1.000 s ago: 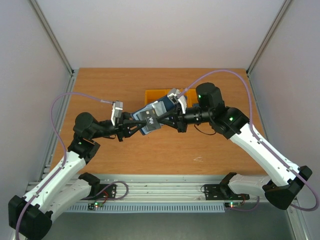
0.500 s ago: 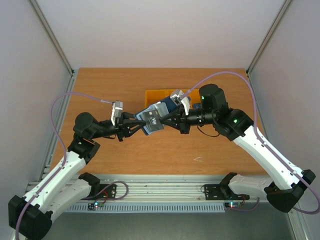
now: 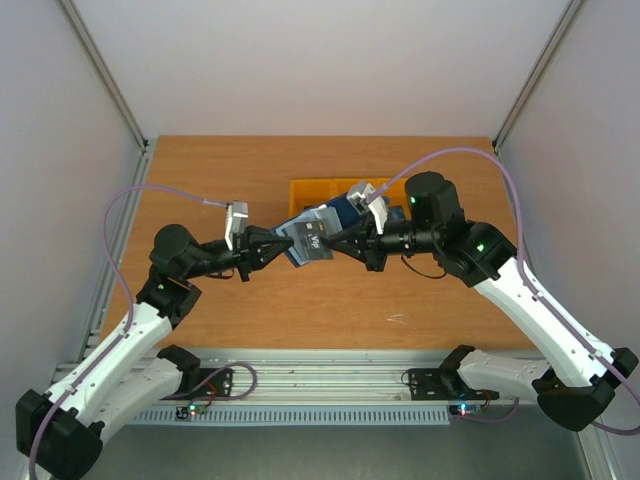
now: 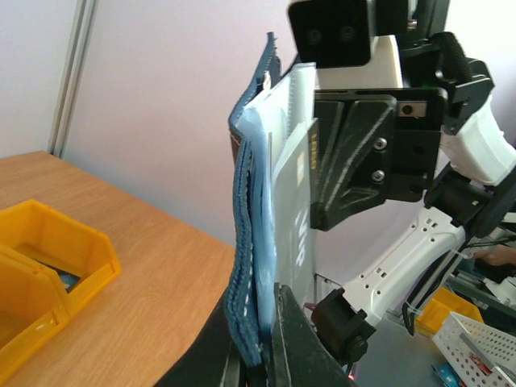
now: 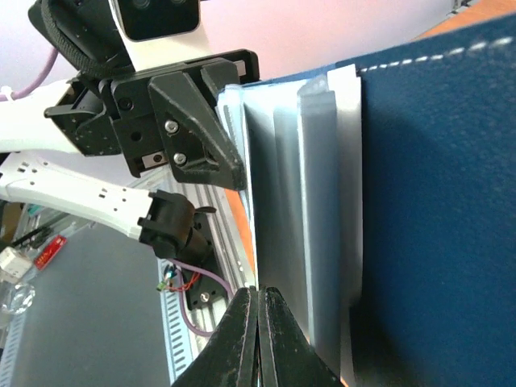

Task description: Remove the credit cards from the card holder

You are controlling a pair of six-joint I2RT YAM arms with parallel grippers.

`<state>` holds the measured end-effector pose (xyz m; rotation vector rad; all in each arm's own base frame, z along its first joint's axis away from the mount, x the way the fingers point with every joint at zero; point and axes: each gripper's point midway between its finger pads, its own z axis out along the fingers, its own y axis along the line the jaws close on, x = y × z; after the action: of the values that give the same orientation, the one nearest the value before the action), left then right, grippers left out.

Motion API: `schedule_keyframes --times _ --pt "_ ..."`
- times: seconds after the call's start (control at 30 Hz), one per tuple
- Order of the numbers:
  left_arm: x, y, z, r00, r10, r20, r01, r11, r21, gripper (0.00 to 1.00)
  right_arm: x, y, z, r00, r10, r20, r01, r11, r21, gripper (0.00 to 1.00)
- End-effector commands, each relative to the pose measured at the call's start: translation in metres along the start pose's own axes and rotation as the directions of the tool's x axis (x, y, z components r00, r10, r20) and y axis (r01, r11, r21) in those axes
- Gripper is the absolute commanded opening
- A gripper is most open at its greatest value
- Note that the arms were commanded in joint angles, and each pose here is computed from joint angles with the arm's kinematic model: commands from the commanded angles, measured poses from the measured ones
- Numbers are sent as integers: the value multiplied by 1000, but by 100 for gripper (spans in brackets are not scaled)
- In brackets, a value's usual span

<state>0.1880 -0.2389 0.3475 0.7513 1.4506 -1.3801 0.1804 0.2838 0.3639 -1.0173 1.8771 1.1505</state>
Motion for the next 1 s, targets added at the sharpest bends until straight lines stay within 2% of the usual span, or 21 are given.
schedule_keyframes --times 0.0,0.27,0.4,0.63,0.83,0.97 --pt "-12 10 -2 999 35 34 -31 996 -86 0 -5 -10 -24 999 -38 34 33 992 121 1" --pt "-11 20 -5 999 16 42 -9 989 -148 0 1 -27 -38 1000 -11 27 5 975 220 1" --pt "-10 22 -6 999 18 42 -11 987 -161 0 -5 -27 -40 999 -7 49 -4 976 220 1" --pt "-11 2 -2 997 66 31 -64 997 -47 0 -26 -18 -5 993 64 95 -65 998 7 1" --pt "-14 -3 -2 997 70 41 -69 997 -29 0 -36 -24 10 991 67 116 -63 997 -35 1" --pt "-15 -2 -2 997 69 42 -68 997 -29 0 -35 -21 18 992 93 88 -85 992 -96 9"
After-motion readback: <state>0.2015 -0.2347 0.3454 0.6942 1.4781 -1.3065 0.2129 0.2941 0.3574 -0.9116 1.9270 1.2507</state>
